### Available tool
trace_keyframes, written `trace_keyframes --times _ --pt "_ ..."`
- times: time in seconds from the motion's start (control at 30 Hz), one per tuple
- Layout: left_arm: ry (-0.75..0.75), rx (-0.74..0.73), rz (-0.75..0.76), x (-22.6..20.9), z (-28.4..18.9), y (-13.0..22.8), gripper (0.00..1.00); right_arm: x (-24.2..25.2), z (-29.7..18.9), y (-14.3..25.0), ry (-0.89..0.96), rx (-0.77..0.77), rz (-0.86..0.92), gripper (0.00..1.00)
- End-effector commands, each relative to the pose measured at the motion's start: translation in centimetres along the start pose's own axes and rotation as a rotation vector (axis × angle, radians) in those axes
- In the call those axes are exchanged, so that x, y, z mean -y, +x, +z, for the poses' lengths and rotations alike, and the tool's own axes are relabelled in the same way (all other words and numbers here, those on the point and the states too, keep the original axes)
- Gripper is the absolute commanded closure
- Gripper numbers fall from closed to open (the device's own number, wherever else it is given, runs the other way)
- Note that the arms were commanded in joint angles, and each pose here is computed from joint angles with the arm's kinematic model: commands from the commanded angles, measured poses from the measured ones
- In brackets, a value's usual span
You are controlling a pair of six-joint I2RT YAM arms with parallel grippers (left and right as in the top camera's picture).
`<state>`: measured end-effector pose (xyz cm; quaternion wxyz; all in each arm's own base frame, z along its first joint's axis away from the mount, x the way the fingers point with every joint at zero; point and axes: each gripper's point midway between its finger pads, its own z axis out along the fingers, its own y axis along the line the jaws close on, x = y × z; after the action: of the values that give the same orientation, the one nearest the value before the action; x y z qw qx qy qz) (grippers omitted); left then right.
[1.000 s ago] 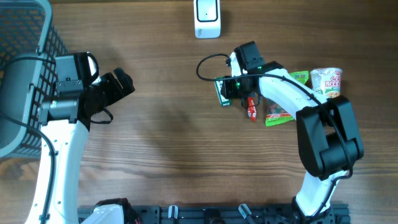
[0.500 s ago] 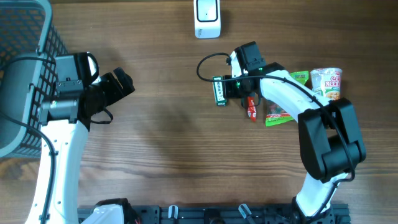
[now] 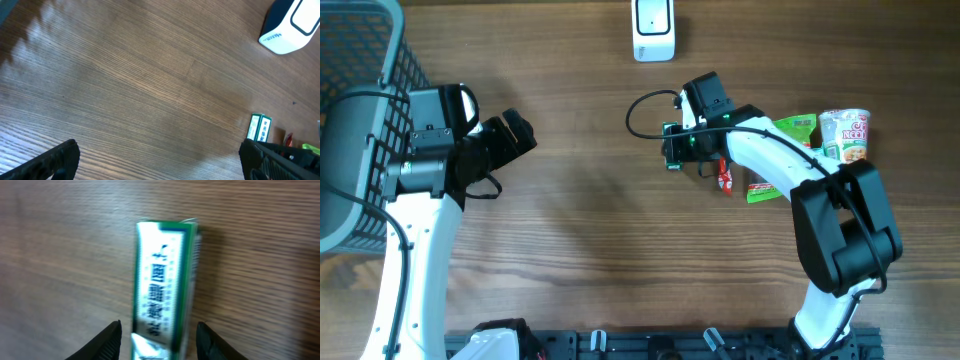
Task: Scan the item barcode
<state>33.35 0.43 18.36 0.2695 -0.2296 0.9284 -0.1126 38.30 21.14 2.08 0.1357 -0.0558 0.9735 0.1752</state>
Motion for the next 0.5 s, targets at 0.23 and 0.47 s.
trace_keyframes --times 0.23,0.47 --pt "0.008 -0.007 0.012 0.2 0.1 0.1 0.0 0.0 -2.0 -1.3 -0.036 0.048 0.038 0.46" --pt "0.008 -0.007 0.012 0.2 0.1 0.1 0.0 1.2 0.5 0.0 0.033 0.001 0.035 0.49"
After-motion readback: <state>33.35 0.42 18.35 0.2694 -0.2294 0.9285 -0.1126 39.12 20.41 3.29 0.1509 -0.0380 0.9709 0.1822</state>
